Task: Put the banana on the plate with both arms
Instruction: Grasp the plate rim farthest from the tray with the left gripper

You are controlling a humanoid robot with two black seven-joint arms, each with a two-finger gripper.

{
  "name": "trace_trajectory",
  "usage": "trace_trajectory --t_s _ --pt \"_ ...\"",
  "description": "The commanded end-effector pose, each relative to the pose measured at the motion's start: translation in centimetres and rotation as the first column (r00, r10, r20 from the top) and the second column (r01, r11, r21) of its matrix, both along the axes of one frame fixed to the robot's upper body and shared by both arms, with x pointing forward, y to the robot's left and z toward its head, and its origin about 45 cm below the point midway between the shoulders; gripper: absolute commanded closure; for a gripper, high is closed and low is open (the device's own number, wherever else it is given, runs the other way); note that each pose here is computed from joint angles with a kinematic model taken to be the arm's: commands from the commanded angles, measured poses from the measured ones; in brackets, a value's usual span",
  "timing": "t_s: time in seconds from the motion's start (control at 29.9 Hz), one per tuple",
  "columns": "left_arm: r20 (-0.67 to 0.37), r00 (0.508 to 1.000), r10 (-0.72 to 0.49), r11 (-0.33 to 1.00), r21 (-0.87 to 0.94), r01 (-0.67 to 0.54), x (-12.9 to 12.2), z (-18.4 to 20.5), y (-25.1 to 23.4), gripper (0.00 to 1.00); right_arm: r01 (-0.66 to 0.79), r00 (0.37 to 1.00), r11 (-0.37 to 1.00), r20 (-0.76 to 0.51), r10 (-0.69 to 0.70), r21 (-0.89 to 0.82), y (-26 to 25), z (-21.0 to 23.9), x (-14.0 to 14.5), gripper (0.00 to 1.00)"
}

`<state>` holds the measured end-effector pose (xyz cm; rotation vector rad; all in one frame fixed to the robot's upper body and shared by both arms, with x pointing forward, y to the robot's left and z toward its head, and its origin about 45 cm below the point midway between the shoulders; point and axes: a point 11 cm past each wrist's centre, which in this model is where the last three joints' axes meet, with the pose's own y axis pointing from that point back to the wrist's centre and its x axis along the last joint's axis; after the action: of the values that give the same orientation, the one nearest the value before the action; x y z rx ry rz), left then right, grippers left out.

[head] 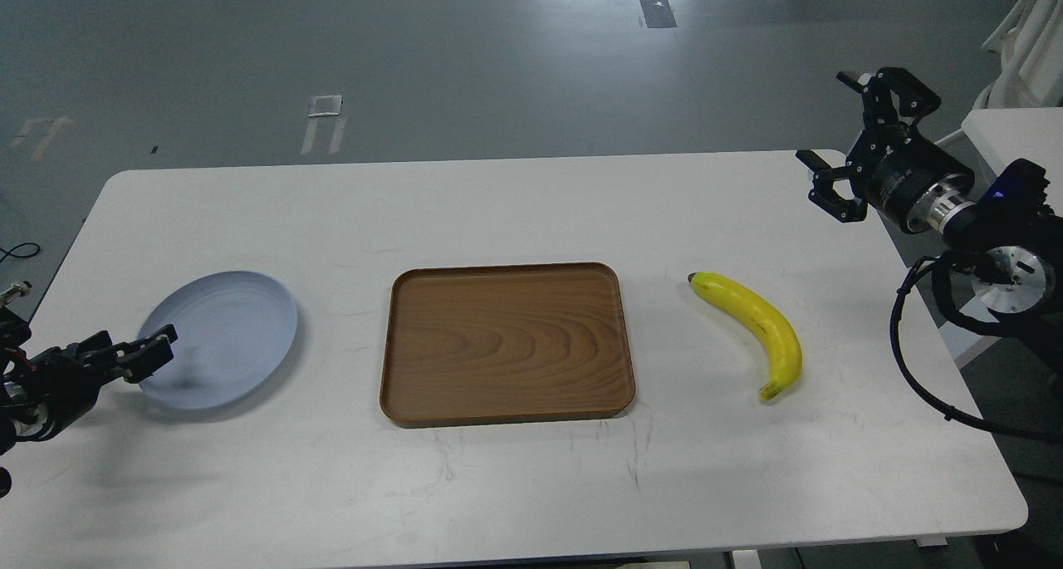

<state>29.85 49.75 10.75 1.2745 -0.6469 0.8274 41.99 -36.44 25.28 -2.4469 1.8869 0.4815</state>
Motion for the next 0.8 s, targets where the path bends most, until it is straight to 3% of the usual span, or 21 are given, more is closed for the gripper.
trace_trajectory --t_s 0.0,0.2,0.47,0.6,0.7,0.77 --pt "-0.012 1.000 0.006 1.000 0.000 -0.006 0.0 -0.3 0.0 0.17 0.005 1.000 1.000 0.001 -0.005 -0.006 -0.3 0.1 0.0 0.00" --pt "-0.039 0.999 0.029 0.999 0.017 -0.029 -0.3 -0.4 1.1 0.40 0.008 1.000 1.000 0.004 -0.008 -0.007 -0.4 0.2 0.0 0.00" --pt "-0.046 0.998 0.035 0.999 0.013 -0.034 -0.3 -0.4 1.3 0.52 0.007 1.000 1.000 0.005 -0.007 -0.006 -0.4 0.2 0.0 0.00" --pt "-0.047 0.998 0.036 0.999 0.015 -0.035 -0.4 -0.4 1.3 0.61 0.008 1.000 1.000 0.005 -0.007 -0.007 -0.5 0.2 0.0 0.00" --pt "-0.049 0.998 0.035 0.999 0.012 -0.034 -0.4 -0.5 1.2 0.75 0.008 1.000 1.000 0.005 -0.008 -0.008 -0.5 0.2 -0.1 0.00" --pt "-0.048 0.998 0.034 0.999 0.012 -0.034 -0.3 -0.5 1.2 0.77 0.011 1.000 1.000 0.006 -0.011 -0.012 -0.7 0.3 -0.1 0.00"
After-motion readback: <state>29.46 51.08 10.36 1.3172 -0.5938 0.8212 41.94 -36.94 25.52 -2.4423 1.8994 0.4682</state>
